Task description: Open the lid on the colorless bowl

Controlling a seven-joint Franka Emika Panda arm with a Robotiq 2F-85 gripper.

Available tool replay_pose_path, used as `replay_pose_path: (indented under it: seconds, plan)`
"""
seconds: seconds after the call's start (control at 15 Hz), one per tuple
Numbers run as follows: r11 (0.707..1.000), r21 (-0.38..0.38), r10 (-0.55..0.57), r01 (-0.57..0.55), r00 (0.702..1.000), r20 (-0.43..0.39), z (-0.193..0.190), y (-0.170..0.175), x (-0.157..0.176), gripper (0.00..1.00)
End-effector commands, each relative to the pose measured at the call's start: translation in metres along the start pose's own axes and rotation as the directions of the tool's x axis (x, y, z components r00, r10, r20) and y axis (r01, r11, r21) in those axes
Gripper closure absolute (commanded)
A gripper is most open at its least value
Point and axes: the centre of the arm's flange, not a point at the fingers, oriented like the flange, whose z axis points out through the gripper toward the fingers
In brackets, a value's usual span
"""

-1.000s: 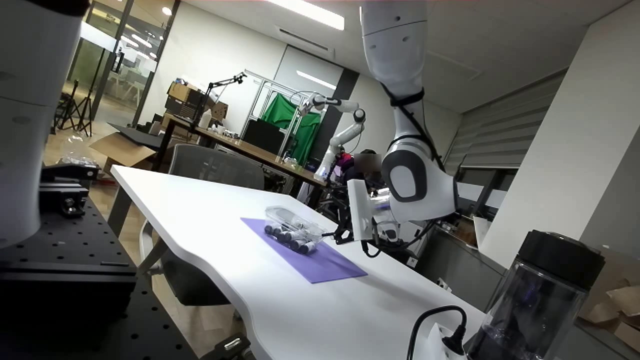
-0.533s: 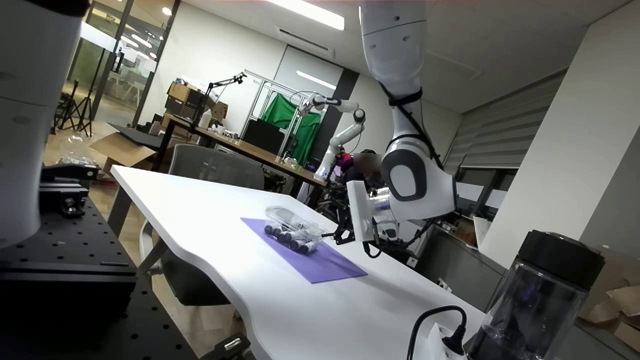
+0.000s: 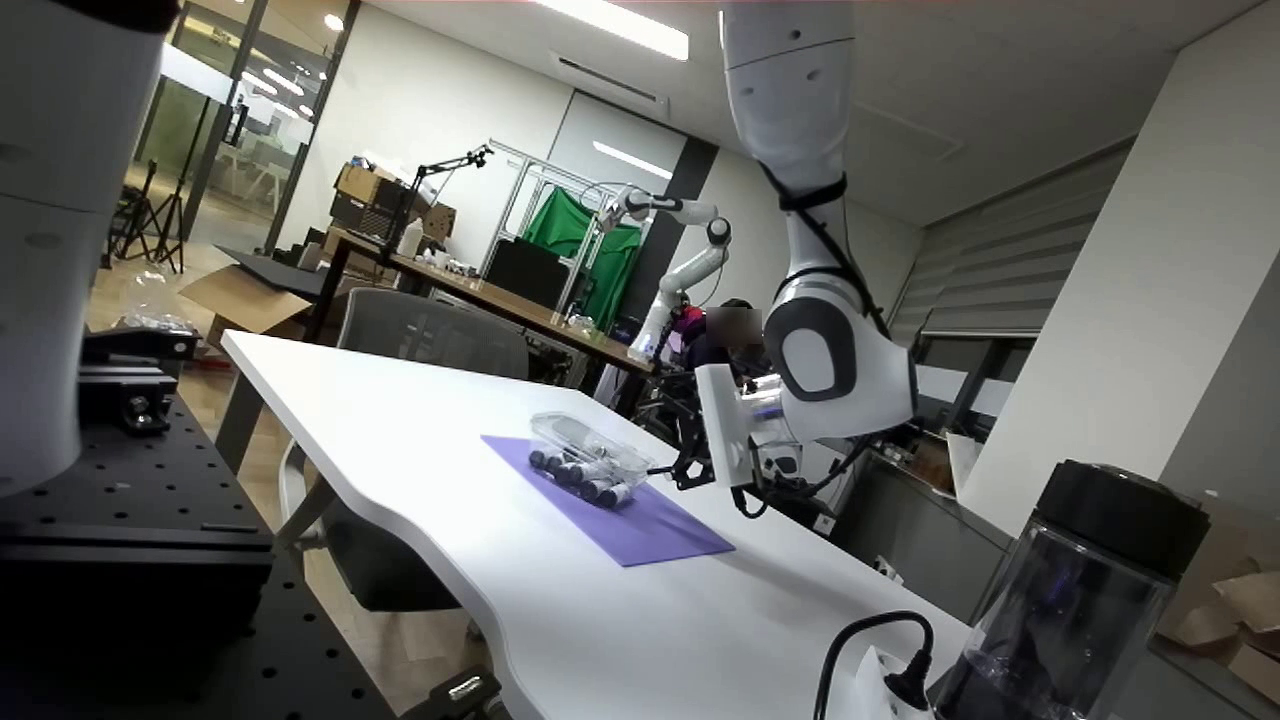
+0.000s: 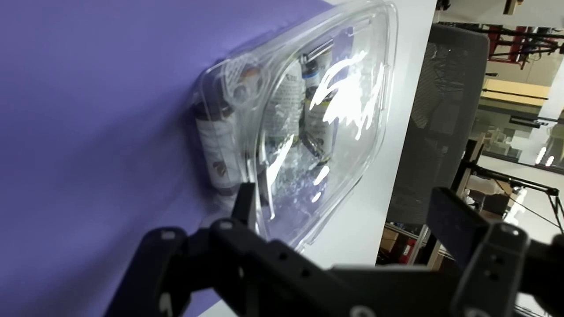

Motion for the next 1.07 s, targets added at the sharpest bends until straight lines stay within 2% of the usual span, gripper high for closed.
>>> replay_pose_path:
  seconds: [0.0,1.0]
  plan:
    - [0.999,-0.021,-0.03,0.03,0.999,-0.013,-0.0105,-0.0068,0.0032,0.0]
    - [0.999,-0.032,-0.042,0.041,0.999,-0.006,-0.0053,-0.004,0.0019,0.0]
